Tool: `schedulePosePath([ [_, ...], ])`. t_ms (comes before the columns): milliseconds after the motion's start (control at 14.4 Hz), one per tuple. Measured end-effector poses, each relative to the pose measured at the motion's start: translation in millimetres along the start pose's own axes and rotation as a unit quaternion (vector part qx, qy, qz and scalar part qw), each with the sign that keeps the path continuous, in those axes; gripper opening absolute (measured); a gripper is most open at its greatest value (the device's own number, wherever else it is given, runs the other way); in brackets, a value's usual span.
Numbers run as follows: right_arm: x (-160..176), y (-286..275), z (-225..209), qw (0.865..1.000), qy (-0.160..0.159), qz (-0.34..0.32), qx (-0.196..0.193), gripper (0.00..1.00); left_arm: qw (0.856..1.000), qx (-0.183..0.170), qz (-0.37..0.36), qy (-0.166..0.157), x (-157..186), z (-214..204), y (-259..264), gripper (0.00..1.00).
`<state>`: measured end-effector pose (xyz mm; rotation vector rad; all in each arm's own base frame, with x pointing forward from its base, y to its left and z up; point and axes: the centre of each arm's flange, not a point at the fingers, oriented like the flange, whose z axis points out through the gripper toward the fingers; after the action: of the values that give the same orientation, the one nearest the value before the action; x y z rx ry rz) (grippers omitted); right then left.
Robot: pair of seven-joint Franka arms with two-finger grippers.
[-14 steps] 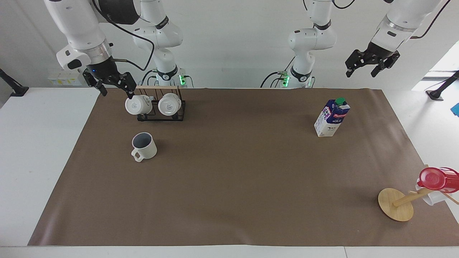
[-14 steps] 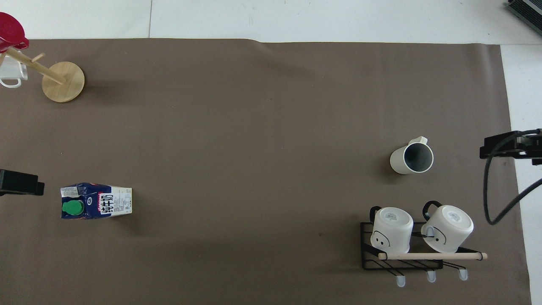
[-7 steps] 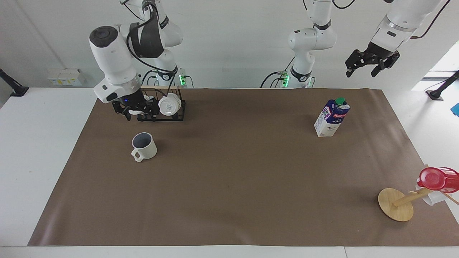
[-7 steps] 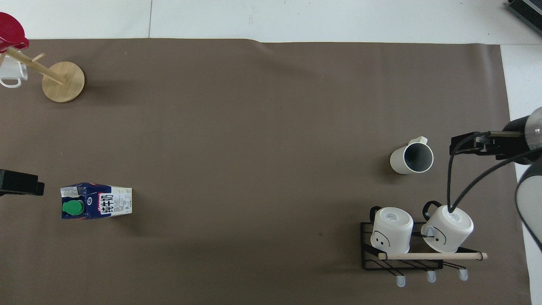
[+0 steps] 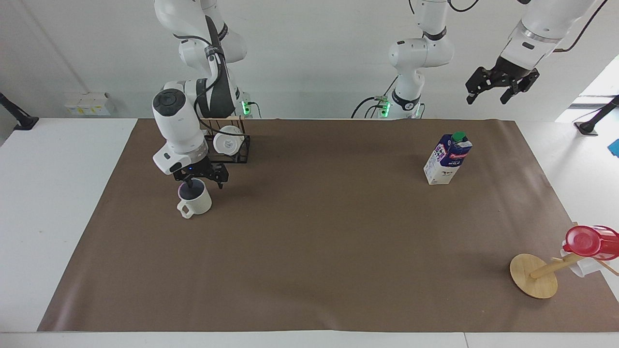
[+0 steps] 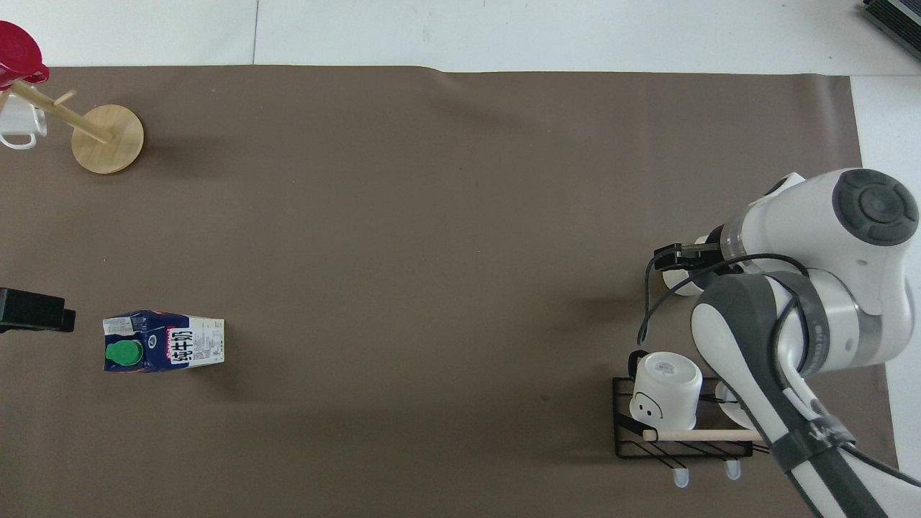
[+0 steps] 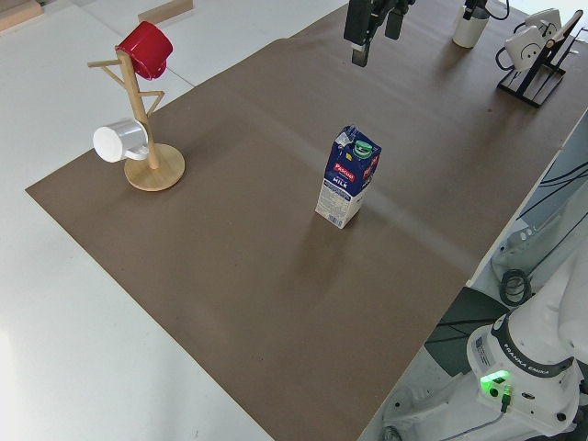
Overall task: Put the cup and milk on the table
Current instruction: 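Reach the right gripper down to the white mug's rim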
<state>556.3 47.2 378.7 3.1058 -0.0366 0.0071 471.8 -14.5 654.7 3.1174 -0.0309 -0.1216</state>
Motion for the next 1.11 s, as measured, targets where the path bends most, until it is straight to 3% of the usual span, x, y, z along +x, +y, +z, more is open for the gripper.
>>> schedulePosePath([
  [278, 7, -2, 22, 1.000, 0.015, -0.009, 0.000, 1.00, 1.000, 0.000, 0.000, 0.000, 0, 0, 0, 1.00],
  [764, 11, 2, 40, 1.000, 0.012, -0.027, -0.003, 0.97, 1.000, 0.000, 0.000, 0.000, 0, 0, 0, 1.00],
  [1111, 11, 2, 40, 1.000, 0.011, -0.027, -0.004, 0.40, 1.000, 0.000, 0.000, 0.000, 0, 0, 0, 1.00],
])
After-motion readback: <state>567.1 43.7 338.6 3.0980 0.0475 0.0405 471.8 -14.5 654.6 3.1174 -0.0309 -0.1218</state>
